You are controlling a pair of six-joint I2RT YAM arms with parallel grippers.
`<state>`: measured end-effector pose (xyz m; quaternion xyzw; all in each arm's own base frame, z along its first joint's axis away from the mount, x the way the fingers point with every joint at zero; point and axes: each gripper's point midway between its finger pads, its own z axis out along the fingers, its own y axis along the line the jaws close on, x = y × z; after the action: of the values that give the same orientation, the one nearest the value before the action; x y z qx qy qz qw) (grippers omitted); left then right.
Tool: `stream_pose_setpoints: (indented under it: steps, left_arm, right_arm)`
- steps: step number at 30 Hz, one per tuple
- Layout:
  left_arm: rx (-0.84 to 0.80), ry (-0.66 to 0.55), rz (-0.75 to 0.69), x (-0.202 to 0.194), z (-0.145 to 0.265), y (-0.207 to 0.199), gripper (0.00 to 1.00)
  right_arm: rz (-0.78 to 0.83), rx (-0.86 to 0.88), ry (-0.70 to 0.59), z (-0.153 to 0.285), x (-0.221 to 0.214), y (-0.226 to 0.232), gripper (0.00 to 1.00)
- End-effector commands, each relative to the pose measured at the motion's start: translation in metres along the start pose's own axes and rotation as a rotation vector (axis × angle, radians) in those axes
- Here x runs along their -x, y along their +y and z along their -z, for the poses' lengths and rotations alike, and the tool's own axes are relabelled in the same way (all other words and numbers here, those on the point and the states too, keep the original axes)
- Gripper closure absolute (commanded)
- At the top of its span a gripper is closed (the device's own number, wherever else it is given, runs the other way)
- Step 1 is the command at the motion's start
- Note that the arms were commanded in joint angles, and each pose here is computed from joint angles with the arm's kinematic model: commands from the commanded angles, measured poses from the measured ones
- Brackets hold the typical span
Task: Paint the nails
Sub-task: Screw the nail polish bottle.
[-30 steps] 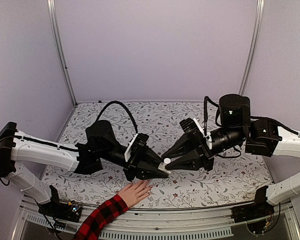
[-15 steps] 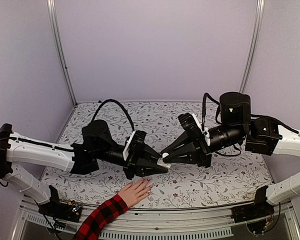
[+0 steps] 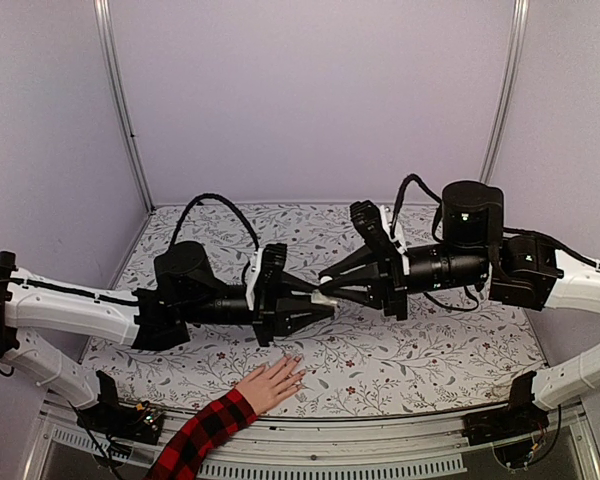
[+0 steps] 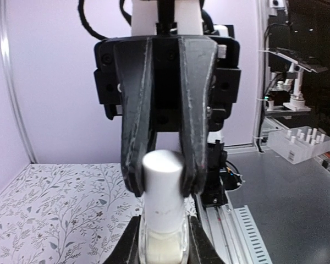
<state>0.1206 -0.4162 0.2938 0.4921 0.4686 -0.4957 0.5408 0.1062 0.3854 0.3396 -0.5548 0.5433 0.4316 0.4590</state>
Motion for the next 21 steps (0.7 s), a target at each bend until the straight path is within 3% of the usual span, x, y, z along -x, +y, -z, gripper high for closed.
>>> stream_pose_setpoints:
  steps: [1,11,18,21]
  left_arm:
    - [0.306,-0.046,-0.025,0.017,0.011,0.054,1.0]
    - [0.628,0.023,-0.023,0.0,0.019,0.105,1.0]
    - [0.708,0.074,-0.035,-0.009,0.018,0.115,1.0]
    - [0.651,0.055,-0.018,-0.007,0.019,0.109,1.0]
  right_arm:
    - [-0.086,-0.103,0.056,-0.01,-0.016,-0.019,1.0]
    - [-0.174,-0.339,0.081,-0.013,-0.03,-0.062,1.0]
    - [-0.243,-0.465,0.029,0.009,-0.02,-0.084,0.99]
    - [-0.232,-0.419,-0.027,0.02,-0.006,-0.074,0.7]
